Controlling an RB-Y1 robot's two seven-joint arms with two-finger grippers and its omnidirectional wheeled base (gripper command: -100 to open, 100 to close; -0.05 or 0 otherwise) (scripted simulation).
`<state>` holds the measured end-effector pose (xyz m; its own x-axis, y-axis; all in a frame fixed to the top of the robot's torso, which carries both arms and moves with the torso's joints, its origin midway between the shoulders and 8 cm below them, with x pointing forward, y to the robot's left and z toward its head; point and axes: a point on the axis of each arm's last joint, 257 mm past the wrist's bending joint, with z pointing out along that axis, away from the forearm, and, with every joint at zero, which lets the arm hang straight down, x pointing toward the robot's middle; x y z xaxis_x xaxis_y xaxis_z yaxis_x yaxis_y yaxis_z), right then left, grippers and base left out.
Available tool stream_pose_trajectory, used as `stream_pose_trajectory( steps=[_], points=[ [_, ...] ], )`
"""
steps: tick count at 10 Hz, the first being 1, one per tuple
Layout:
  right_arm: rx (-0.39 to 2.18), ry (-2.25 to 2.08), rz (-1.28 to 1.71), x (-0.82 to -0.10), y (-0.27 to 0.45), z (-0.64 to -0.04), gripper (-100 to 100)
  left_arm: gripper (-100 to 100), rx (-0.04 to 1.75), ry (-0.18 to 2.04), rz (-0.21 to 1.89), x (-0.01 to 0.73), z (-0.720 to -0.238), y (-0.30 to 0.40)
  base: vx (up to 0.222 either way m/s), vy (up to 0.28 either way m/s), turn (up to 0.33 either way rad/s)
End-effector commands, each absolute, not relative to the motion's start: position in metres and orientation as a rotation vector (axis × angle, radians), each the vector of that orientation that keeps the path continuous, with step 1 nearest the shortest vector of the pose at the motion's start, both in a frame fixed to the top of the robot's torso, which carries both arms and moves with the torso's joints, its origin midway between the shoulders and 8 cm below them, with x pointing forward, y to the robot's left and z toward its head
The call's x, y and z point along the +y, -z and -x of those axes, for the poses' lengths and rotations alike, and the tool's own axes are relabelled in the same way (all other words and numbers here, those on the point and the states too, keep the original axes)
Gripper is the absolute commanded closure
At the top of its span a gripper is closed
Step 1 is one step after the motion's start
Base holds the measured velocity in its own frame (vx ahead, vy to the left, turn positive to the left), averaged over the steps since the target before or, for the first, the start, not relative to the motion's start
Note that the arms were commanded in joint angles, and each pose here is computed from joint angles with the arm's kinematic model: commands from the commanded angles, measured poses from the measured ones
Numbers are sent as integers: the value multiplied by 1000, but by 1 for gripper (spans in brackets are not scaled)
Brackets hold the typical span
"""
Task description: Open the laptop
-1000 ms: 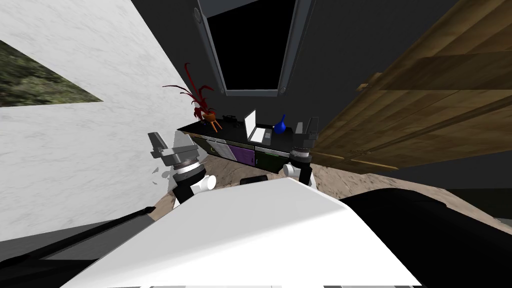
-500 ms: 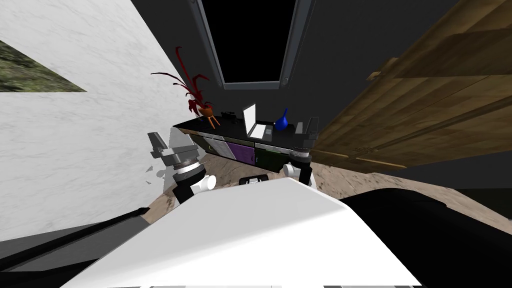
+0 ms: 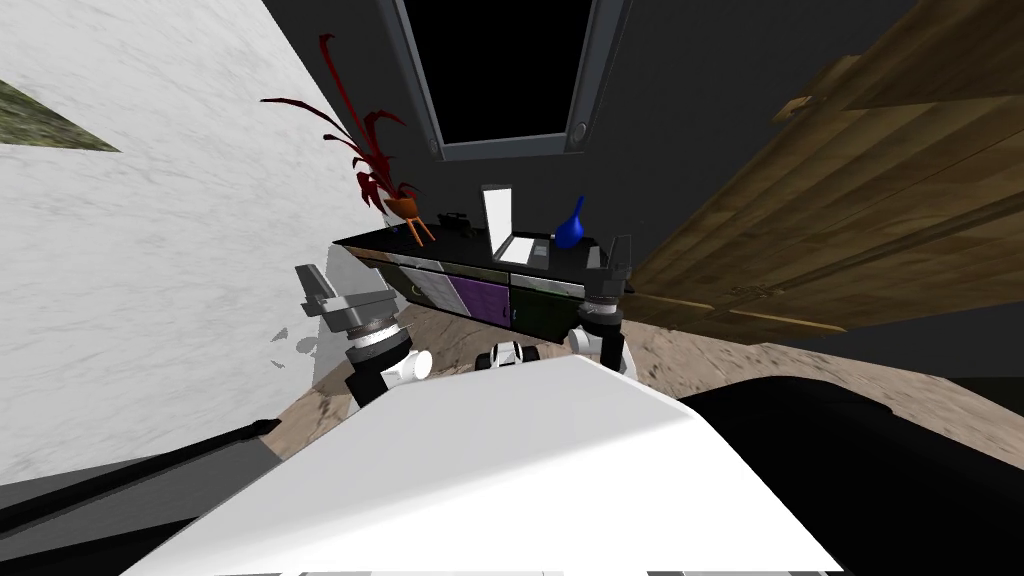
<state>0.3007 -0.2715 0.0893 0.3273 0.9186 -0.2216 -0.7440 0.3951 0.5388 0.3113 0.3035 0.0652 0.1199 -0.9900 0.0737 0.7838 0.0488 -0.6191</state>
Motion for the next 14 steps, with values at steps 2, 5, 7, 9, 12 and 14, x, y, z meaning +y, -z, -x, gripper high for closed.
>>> stream_pose_trajectory(
  steps=[2, 5, 7, 9, 12, 14],
  points=[
    [688, -1042, -310, -270, -71, -314, -100, 0, 427, 1416, 599, 303, -311, -65, 61, 116, -8],
    [816, -927, -283, -279, -46, -329, -100, 0, 427, 1416, 599, 303, -311, -65, 55, 152, -10],
    [900, -834, -271, -292, -27, -338, -100, 0, 427, 1416, 600, 303, -311, -65, 75, 191, -11],
    [981, -735, -260, -307, -8, -345, -100, 0, 427, 1416, 599, 303, -311, -65, 96, 209, -14],
    [1092, -586, -239, -333, 18, -353, -100, 0, 427, 1416, 599, 303, -311, -65, 109, 180, -11],
    [1159, -489, -222, -351, 34, -357, -100, 0, 427, 1416, 599, 303, -311, -65, 80, 195, -14]
  ],
)
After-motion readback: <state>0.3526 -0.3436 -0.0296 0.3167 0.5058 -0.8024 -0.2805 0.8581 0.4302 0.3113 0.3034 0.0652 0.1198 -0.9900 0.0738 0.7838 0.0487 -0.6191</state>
